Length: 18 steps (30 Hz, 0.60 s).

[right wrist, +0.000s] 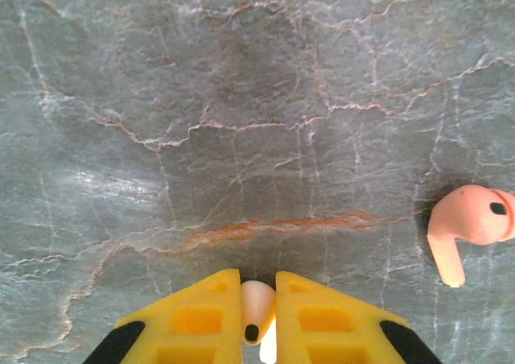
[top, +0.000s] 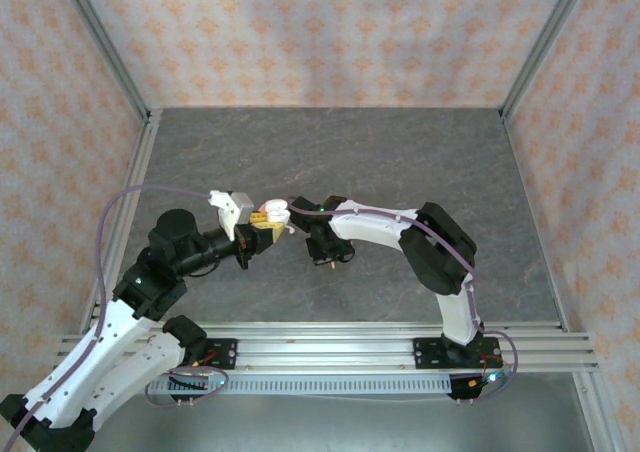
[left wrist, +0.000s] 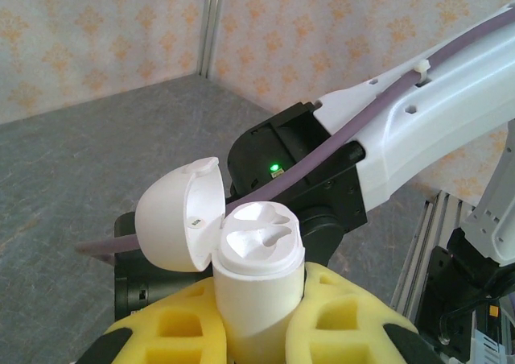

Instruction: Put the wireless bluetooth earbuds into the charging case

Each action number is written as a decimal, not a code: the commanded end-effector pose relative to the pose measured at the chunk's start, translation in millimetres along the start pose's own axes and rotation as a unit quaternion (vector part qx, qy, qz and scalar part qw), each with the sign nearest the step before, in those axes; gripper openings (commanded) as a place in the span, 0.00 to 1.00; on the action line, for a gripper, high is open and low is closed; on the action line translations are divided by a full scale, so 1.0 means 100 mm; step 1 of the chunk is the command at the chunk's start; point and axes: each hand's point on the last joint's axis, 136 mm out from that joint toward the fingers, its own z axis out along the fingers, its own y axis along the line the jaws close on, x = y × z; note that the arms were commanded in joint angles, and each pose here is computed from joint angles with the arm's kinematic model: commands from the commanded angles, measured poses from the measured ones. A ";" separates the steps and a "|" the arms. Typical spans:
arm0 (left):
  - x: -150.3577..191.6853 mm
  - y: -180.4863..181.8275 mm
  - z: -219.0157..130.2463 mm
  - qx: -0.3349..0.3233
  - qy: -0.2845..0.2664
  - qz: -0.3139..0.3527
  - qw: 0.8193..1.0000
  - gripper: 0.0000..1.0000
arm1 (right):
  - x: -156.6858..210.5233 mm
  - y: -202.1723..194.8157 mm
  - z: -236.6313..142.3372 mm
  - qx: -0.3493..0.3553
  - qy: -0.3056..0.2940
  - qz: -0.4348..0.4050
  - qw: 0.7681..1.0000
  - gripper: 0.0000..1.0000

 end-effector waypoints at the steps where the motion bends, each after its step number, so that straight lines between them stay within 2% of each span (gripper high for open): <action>1: -0.08 -0.04 0.02 0.014 -0.019 0.007 1.000 0.00 | -0.08 -0.21 -0.24 0.045 -0.031 0.000 0.999 0.13; 7: -0.14 0.01 0.10 0.009 -0.029 0.008 1.000 0.00 | -0.29 -0.37 -0.80 0.061 -0.112 0.014 0.992 0.12; 18: -0.31 0.05 0.25 0.013 -0.062 0.011 0.998 0.00 | -0.48 -0.59 -1.96 0.020 -0.265 0.050 0.963 0.10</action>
